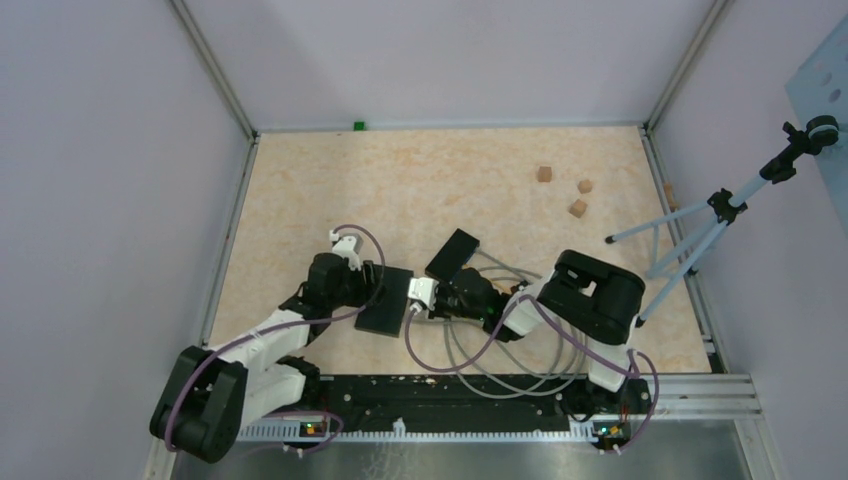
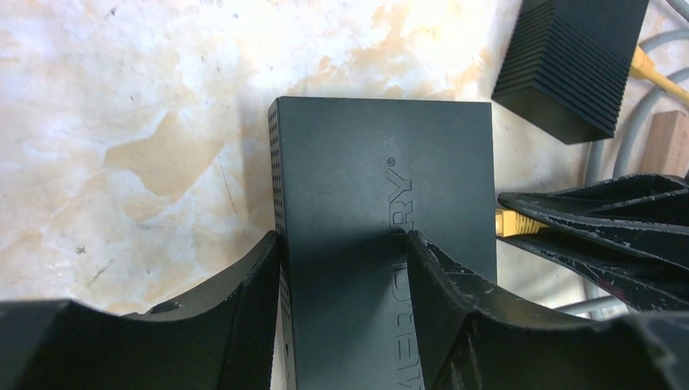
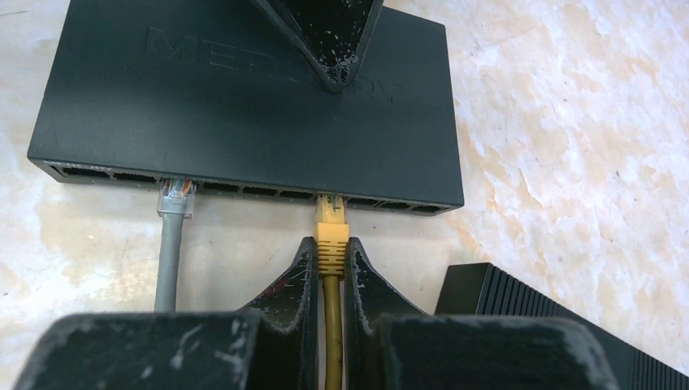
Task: Insert the plug into the switch port
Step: Insert the connector into the switch port.
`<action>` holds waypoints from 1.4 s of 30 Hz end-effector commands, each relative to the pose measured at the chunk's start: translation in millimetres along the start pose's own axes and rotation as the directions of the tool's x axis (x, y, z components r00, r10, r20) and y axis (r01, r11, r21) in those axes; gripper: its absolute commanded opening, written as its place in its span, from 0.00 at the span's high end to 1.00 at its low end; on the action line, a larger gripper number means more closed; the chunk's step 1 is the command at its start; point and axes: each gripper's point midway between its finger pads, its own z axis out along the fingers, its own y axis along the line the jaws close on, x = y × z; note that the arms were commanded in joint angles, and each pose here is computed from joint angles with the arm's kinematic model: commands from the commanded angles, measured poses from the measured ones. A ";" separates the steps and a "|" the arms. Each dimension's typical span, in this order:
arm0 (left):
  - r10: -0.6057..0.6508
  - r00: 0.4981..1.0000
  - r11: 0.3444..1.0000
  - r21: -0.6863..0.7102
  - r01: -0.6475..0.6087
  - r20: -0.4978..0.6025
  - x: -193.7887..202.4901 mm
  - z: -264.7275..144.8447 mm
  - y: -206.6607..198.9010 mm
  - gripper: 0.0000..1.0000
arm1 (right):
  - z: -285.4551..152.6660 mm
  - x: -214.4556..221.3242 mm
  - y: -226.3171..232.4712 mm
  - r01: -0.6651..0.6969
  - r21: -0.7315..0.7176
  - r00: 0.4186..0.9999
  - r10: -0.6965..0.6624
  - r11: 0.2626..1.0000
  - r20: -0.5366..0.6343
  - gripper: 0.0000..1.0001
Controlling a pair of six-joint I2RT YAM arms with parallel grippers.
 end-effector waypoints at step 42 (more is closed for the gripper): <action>0.000 0.969 0.996 -0.091 0.023 0.247 -106.5 -64.9 -29.7 0.01 | -11.4 -3.6 10.7 -0.109 -0.050 0.988 0.103 0.993 -0.113 0.90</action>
